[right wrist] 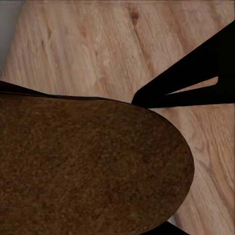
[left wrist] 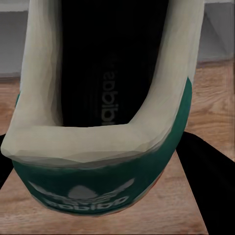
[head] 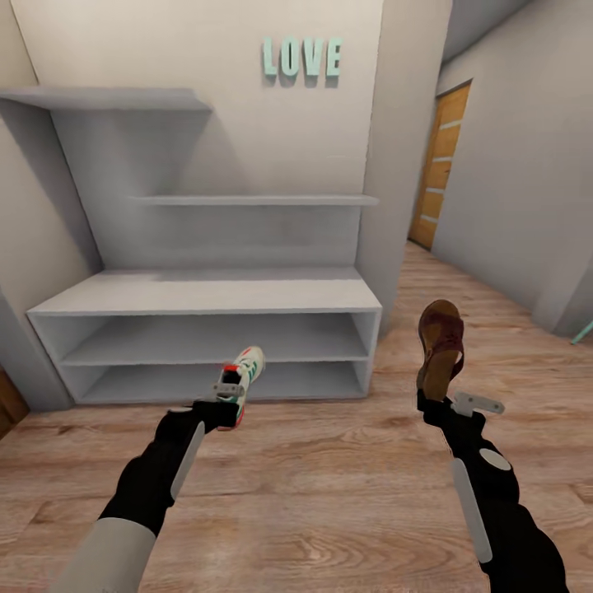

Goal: Pick up the two gym shoes and the two sandals from the corridor floor and place them onto the hallstand (shoe rack) in the corridor, making sure they are on the rack and not on the floor. Arrange them so the two gym shoes are next to each other and the two sandals are next to each other.

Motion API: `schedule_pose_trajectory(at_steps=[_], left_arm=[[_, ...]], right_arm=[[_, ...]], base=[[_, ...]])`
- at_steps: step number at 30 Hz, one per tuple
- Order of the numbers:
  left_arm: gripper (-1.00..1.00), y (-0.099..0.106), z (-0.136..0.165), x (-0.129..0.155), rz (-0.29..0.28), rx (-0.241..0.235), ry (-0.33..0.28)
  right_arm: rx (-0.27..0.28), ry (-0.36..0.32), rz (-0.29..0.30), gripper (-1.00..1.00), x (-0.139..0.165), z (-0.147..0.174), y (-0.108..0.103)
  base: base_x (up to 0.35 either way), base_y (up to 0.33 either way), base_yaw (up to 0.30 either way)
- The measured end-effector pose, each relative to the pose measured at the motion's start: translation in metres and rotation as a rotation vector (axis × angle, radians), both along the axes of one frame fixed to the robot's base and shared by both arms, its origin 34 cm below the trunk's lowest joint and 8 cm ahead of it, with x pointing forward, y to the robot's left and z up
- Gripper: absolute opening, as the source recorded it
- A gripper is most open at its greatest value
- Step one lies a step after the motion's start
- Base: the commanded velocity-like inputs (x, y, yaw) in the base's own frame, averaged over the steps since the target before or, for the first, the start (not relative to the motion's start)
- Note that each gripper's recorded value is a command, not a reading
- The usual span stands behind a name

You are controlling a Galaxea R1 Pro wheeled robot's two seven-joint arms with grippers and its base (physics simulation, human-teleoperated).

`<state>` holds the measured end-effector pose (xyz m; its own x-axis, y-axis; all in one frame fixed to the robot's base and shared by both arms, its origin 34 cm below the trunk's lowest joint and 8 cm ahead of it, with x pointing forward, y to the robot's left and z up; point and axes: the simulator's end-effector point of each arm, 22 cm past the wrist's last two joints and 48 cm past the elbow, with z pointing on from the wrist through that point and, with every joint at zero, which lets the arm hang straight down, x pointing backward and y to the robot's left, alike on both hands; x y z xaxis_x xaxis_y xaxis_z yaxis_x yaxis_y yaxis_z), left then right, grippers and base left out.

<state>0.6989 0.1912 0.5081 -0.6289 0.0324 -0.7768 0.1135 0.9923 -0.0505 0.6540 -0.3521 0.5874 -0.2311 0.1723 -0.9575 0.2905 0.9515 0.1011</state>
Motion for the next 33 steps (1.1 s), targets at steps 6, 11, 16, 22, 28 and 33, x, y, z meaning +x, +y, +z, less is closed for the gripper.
schedule_pose_trajectory(at_steps=[6,11,16,22,28,33], left_arm=[[-1.00,0.008,-0.030,-0.003,0.014,0.023,0.086],[-1.00,0.029,-0.036,0.015,0.072,0.087,0.132],[-1.00,0.046,-0.030,0.032,0.128,0.132,0.100],[-1.00,0.053,-0.018,0.045,0.146,0.127,0.016],[-1.00,0.053,-0.013,0.049,0.146,0.124,-0.011],[-1.00,0.052,-0.013,0.050,0.144,0.124,-0.015]], right_arm=[[-0.001,0.001,0.001,-1.00,0.000,0.001,0.000],[0.005,0.048,0.008,-1.00,-0.003,-0.009,0.001],[0.005,0.064,0.010,-1.00,-0.004,-0.012,0.001],[0.004,0.066,0.013,-1.00,-0.004,-0.013,0.002],[0.003,0.066,0.014,-1.00,-0.004,-0.012,0.003],[0.003,0.066,0.014,-1.00,-0.004,-0.012,0.003]], base=[[0.000,0.000,-0.159],[0.000,0.000,-0.017],[0.000,0.000,-0.002],[0.000,0.000,0.000],[0.000,0.000,0.000],[0.000,0.000,0.000]])
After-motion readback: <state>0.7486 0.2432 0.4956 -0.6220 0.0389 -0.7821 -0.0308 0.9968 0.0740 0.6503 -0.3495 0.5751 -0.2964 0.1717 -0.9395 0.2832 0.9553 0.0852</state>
